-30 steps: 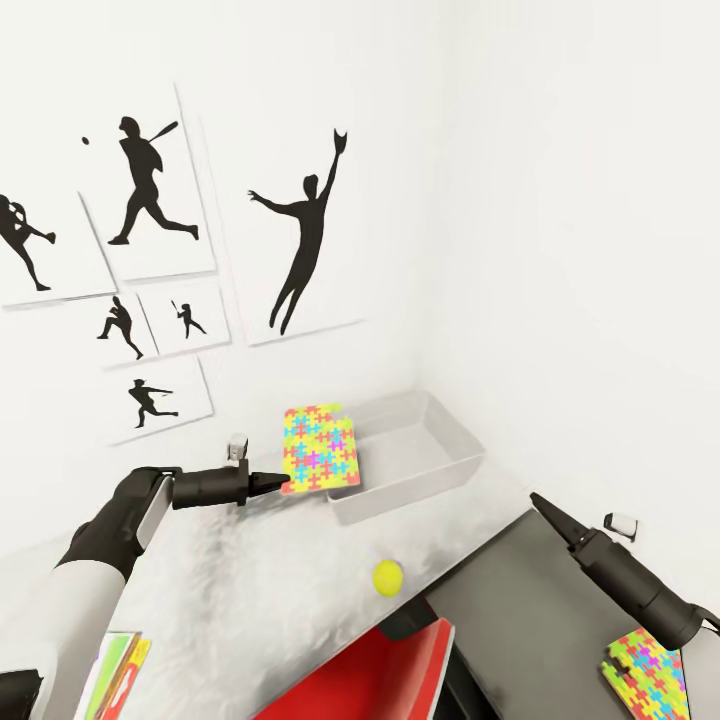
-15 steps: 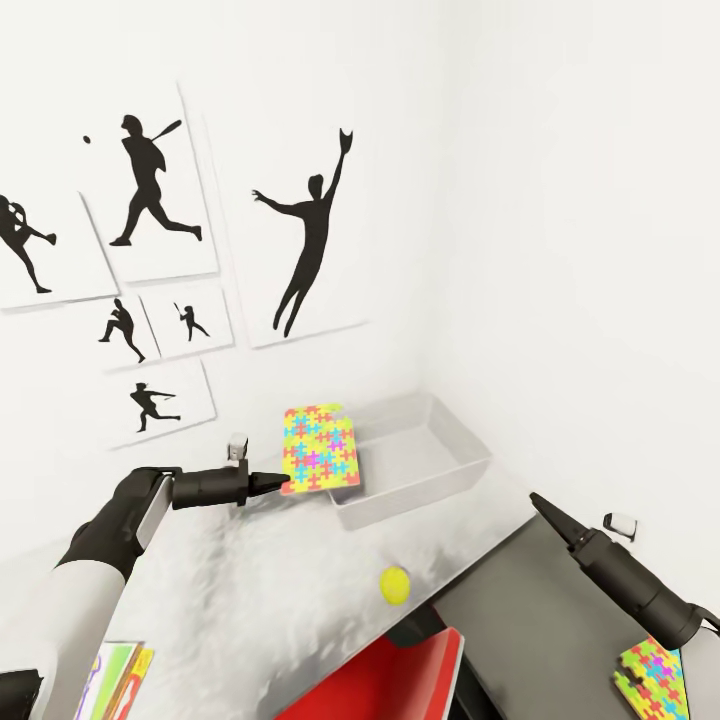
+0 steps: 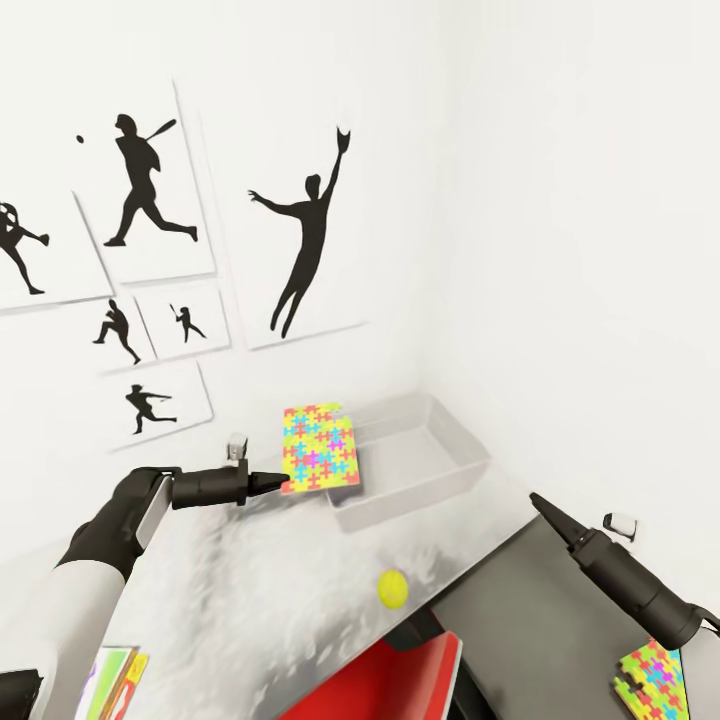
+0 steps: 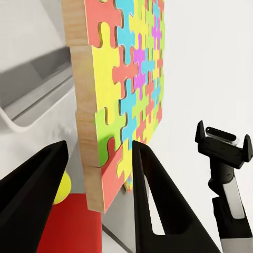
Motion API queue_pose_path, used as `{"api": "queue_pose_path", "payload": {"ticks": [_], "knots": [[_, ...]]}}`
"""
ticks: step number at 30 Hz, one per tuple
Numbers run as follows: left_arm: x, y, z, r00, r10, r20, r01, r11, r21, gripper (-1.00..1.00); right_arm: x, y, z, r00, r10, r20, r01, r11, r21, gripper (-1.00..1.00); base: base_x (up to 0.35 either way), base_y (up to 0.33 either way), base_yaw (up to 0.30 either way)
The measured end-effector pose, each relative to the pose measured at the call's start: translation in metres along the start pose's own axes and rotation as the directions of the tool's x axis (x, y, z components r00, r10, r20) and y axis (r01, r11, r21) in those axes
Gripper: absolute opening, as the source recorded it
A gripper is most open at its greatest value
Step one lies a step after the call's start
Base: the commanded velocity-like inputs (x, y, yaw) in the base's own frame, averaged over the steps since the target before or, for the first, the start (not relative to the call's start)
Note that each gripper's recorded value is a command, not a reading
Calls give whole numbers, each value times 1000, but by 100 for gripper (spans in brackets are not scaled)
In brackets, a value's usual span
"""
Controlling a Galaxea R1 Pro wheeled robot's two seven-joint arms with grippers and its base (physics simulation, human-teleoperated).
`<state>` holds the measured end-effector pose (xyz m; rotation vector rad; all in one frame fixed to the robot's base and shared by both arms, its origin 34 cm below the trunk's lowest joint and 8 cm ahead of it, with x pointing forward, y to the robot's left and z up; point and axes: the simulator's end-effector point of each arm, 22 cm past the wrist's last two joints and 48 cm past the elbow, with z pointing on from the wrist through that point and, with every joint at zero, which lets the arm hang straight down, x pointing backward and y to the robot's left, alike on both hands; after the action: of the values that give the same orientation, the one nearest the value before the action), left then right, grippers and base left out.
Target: Put all the toys in the child's room - the three board games (two on the bed and one on the table), the two jigsaw puzzles on the table, and the tennis ball on the table - inside the toy box on the table in the child's room.
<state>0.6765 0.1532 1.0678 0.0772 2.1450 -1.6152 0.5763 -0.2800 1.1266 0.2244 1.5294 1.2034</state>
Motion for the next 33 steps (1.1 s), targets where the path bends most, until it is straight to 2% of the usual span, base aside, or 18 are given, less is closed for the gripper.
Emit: {"api": "queue_pose_path", "payload": {"ticks": [33], "knots": [[0, 0, 0, 1000, 1, 1, -1, 1000, 0, -100, 0, 0, 0, 1000, 0, 0, 0, 1000, -1, 100, 3, -1, 0]]}}
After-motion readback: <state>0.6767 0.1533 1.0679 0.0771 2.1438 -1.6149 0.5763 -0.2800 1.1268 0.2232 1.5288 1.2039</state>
